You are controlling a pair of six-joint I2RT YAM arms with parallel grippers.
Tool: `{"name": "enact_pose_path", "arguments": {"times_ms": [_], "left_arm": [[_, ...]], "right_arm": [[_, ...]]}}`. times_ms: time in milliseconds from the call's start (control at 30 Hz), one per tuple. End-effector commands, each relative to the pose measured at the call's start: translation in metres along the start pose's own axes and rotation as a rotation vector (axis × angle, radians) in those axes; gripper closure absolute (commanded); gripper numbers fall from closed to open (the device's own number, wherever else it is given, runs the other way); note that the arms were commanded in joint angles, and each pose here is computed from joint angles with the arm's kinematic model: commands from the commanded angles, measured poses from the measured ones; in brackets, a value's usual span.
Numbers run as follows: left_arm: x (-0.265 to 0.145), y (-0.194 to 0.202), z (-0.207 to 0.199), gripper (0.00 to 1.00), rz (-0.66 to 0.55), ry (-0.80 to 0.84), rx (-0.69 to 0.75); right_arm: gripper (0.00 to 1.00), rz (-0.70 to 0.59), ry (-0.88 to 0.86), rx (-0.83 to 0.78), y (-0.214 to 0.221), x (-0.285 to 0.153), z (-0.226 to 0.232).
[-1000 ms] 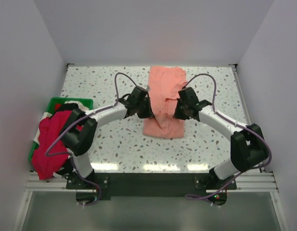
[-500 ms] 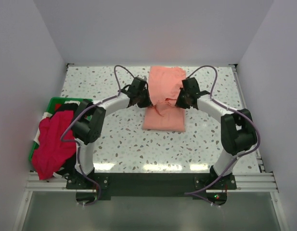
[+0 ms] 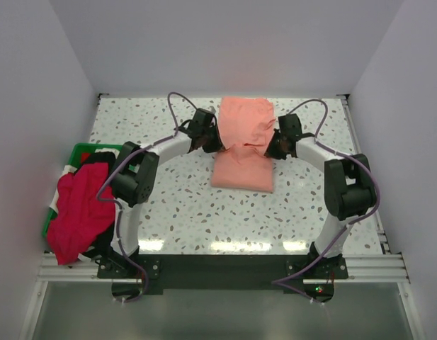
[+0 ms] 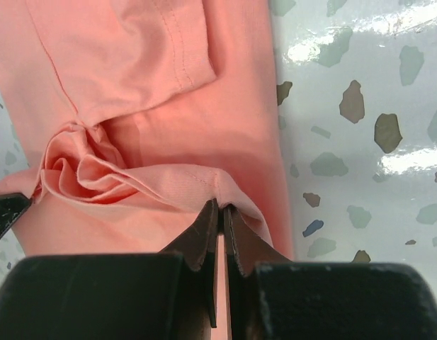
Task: Fold and stack the t-shirts
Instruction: Fold the tshirt
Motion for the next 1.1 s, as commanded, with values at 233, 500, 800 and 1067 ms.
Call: {"name": "enact_pose_path", "arguments": {"times_ms": [233,500,800,1067], "left_arm": [[0.004,-0.030,-0.005,1.00,-0.066,0.051,0.026],[-0.005,-0.048,0.000,0.55,-0.094,0.095,0.063],[-0.053,-0.055,-0.019,0.60,-0.173,0.167,0.086],[-0.017,-0.023,-0.034,0.98,-0.080,0.175,0.114]], "right_arm": [[1.00,-0.036,-0.058,0.036,-0.025,0.011,0.004],[0.80,-0.058,-0.078,0.077,-0.047,0.001,-0.004],[0.42,-0.142,-0.103,0.000,-0.049,-0.045,0.014],[0.51,-0.083,-0.074,-0.200,-0.017,-0.017,0.064]]}}
Point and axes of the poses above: each gripper's point midway between its finger pads, its own x axis out along the fingers, its own z axis along the line the jaws close on, y = z × x, the point moved 6 cm from there along -x, back along the fingers, and after that the axes turned 2 degrees about -x, right-handed, at the moved point
